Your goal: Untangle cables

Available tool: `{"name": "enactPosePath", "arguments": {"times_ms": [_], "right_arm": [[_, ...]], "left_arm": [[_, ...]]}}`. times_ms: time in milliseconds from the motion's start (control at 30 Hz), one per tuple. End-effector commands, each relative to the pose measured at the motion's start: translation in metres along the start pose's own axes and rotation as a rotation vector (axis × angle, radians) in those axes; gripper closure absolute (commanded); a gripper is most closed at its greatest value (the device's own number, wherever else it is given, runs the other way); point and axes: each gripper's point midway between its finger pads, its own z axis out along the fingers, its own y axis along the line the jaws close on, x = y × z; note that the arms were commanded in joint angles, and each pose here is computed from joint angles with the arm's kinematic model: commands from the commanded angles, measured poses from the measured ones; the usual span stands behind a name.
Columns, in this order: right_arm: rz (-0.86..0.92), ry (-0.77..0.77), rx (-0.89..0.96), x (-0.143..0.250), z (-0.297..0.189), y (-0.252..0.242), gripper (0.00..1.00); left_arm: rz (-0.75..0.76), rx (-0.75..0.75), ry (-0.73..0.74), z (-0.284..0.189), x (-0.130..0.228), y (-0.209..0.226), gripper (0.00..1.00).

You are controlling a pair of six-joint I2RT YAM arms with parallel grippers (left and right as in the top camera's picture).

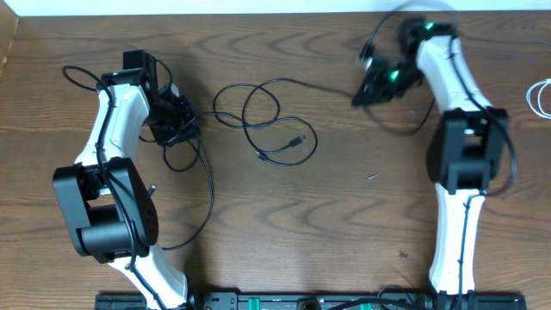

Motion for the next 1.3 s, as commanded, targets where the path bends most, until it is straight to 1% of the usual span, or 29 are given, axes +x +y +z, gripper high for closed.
{"name": "enactPosePath", "arguments": {"times_ms": [0,67,167,267,333,433,500,633,667,700,767,833,967,1067,1167,1200,1267], "right_arm": [[-0.051,-0.372,0.151,-0.048,-0.150,0.064,0.99],[-0.049,-0.531,0.188,-0.054,-0.210,0.084,0.99],[-0.040,-0.740,0.240,-0.045,-0.292,0.107,0.99],[-0.027,-0.944,0.325,-0.018,-0.375,0.122,0.99],[0.012,-1.045,0.388,0.006,-0.417,0.123,0.99],[0.085,-1.170,0.477,0.048,-0.470,0.117,0.99],[0.142,-1.234,0.534,0.075,-0.497,0.110,0.99],[0.245,-1.318,0.635,0.120,-0.536,0.089,0.99],[0.276,-1.334,0.663,0.132,-0.544,0.081,0.99],[0.342,-1.350,0.701,0.152,-0.556,0.063,0.99],[0.362,-1.329,0.682,0.157,-0.553,0.053,0.99],[0.343,-1.276,0.644,0.153,-0.539,0.047,0.99],[0.279,-1.129,0.579,0.134,-0.498,0.039,0.99],[0.223,-1.017,0.529,0.115,-0.464,0.039,0.98],[0.194,-0.923,0.496,0.101,-0.435,0.041,0.96],[0.184,-0.875,0.478,0.094,-0.419,0.044,0.95],[0.172,-0.827,0.465,0.086,-0.404,0.045,0.93]], "left_arm": [[-0.004,-0.016,0.015,0.006,0.002,0.005,0.93],[-0.004,-0.016,0.015,0.006,0.002,0.005,0.92],[-0.004,-0.016,0.015,0.006,0.002,0.005,0.92],[-0.004,-0.016,0.015,0.006,0.002,0.005,0.93],[-0.004,-0.016,0.015,0.006,0.002,0.005,0.93],[-0.004,-0.016,0.015,0.006,0.002,0.004,0.93],[-0.004,-0.016,0.015,0.006,0.002,0.005,0.93],[-0.004,-0.016,0.015,0.006,0.002,0.004,0.93],[-0.004,-0.016,0.015,0.006,0.002,0.004,0.92],[-0.004,-0.016,0.015,0.006,0.002,0.005,0.92],[-0.004,-0.016,0.015,0.006,0.002,0.005,0.93],[-0.003,-0.015,0.012,0.006,0.001,0.004,0.93],[0.002,-0.013,0.005,0.006,0.000,0.004,0.93],[0.089,-0.007,-0.007,0.005,-0.003,0.002,0.93],[0.142,0.000,-0.031,-0.004,-0.005,-0.002,0.92],[0.171,0.006,-0.051,-0.011,-0.006,-0.006,0.91],[0.217,0.016,-0.089,-0.024,-0.008,-0.012,0.87]]}}
